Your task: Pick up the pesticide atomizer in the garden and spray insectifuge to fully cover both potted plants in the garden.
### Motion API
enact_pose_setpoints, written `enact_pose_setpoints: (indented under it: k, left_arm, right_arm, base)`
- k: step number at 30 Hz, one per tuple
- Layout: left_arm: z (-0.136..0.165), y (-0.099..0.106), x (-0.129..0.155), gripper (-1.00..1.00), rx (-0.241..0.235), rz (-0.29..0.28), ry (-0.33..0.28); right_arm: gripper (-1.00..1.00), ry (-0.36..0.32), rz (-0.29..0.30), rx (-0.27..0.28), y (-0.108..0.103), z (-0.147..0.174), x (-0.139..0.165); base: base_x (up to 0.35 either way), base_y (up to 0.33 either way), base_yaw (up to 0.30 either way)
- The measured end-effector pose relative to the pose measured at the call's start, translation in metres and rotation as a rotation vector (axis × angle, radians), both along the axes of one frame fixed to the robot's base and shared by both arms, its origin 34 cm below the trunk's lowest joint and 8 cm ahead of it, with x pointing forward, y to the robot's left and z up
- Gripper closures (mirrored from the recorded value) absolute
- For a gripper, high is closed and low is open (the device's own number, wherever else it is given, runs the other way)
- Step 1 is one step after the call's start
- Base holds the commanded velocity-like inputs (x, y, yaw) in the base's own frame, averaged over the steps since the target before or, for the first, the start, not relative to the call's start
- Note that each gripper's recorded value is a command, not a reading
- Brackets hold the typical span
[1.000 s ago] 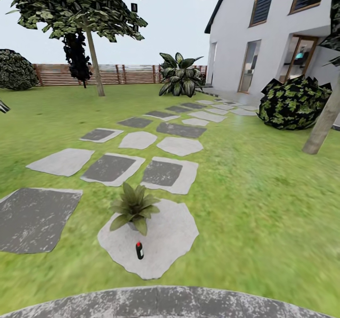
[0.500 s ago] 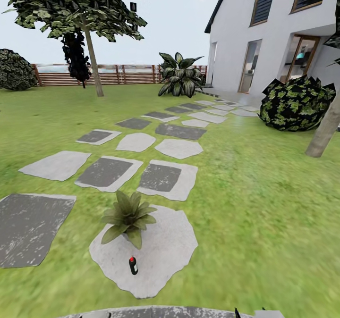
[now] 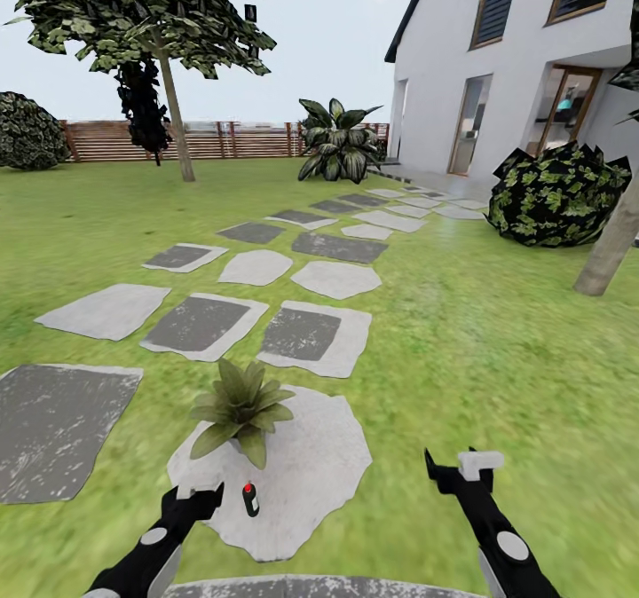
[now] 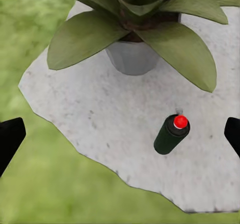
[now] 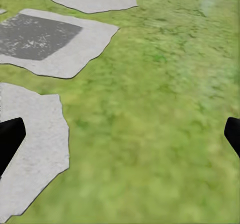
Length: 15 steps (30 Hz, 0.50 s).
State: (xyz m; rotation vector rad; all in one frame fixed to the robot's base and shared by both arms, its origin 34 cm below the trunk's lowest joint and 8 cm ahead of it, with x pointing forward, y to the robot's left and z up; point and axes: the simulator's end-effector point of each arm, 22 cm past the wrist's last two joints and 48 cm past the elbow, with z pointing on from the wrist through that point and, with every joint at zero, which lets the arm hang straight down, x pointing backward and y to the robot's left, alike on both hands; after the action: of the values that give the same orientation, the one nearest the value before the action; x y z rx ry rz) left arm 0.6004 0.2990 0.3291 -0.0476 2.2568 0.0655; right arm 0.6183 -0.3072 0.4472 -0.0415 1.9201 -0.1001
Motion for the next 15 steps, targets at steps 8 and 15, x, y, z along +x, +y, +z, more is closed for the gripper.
enact_pose_setpoints:
  k: [8,15]
  left_arm:
    - [0.008,-0.002,0.005,-1.0,0.0,-0.003,-0.053]
    - [0.006,-0.007,0.003,-1.0,-0.007,-0.004,-0.054]
  right_arm:
    - [-1.0,-0.005,0.006,-0.006,0.001,0.004,0.002]
    - [-1.0,0.023,0.004,-0.009,-0.001,-0.008,-0.004]
  base:
    - [0.114,-0.054,0.0]
    - [0.11,-0.066,0.0]
